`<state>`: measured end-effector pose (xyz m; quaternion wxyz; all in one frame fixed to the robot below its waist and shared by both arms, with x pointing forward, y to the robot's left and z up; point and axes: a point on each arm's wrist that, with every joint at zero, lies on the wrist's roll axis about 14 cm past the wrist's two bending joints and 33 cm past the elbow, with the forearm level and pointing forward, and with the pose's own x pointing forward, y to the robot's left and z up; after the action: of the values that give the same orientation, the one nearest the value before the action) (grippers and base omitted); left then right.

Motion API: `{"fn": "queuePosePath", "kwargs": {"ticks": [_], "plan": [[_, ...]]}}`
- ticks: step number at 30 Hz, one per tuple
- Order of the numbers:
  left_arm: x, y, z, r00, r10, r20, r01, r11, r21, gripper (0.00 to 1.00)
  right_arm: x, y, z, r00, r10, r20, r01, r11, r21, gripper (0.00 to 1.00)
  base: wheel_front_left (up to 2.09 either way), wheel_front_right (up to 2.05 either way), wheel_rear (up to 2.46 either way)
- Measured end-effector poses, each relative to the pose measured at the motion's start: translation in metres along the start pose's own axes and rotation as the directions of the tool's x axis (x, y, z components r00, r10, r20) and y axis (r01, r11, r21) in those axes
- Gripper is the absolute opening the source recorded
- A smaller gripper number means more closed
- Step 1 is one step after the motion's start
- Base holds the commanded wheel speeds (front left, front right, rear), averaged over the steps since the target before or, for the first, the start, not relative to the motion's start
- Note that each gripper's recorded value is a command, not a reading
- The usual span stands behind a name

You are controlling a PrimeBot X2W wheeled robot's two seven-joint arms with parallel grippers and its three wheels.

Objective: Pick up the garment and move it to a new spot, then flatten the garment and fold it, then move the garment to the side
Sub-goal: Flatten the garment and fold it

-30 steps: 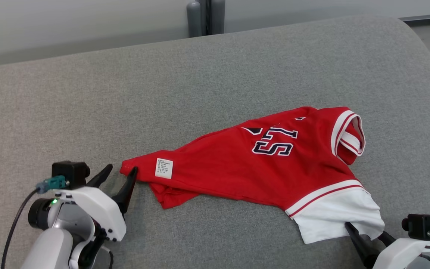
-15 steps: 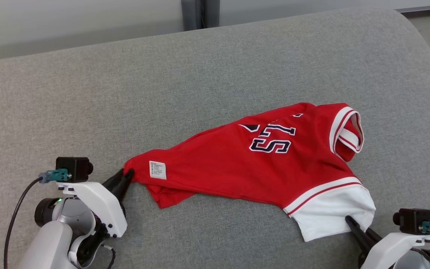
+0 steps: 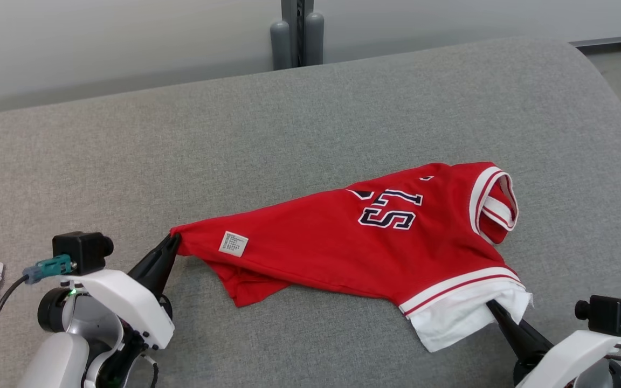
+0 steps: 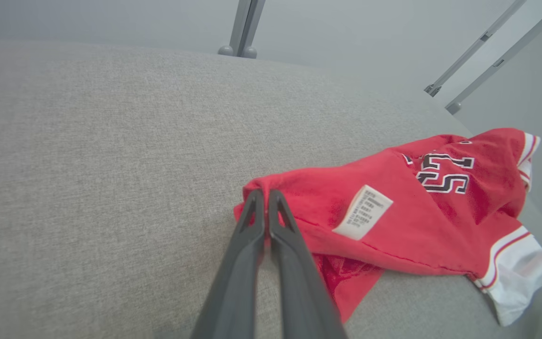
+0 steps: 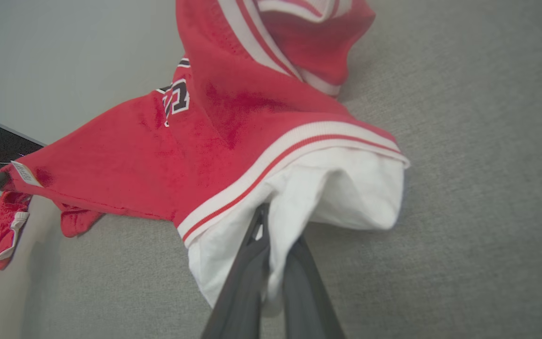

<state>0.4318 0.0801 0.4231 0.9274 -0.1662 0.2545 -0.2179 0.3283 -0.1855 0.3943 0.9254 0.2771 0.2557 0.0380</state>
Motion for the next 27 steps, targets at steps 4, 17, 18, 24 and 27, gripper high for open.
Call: {"fn": "queuePosePath", "kwargs": {"ticks": [4,17,18,24,27], "plan": [[-0.018,-0.008,0.013,0.998,-0.006,0.064,0.007,1.0,-0.002,0.0,-0.013,0.011,0.018,0.997,0.054,0.061,-0.057,0.997,0.049,0.0,0.0,0.0,0.0],[-0.062,-0.032,0.041,0.982,-0.026,0.189,0.027,1.0,-0.002,0.0,-0.042,0.01,0.06,0.978,0.092,0.187,-0.094,0.996,0.002,0.0,0.0,0.0,0.0],[-0.063,-0.033,0.043,0.98,-0.027,0.196,0.027,1.0,0.001,0.0,-0.041,0.011,0.063,0.976,0.094,0.196,-0.095,0.995,-0.008,0.0,0.0,0.0,0.0],[-0.053,-0.032,0.067,0.971,-0.046,0.234,0.038,0.999,0.038,0.0,-0.025,0.033,0.095,0.951,0.164,0.261,-0.147,0.986,-0.084,0.0,0.0,0.0,0.0],[-0.039,-0.028,0.084,0.969,-0.067,0.24,0.052,0.996,0.068,0.0,-0.011,0.046,0.12,0.933,0.207,0.294,-0.175,0.976,-0.131,0.0,0.0,0.0,0.0]]}}
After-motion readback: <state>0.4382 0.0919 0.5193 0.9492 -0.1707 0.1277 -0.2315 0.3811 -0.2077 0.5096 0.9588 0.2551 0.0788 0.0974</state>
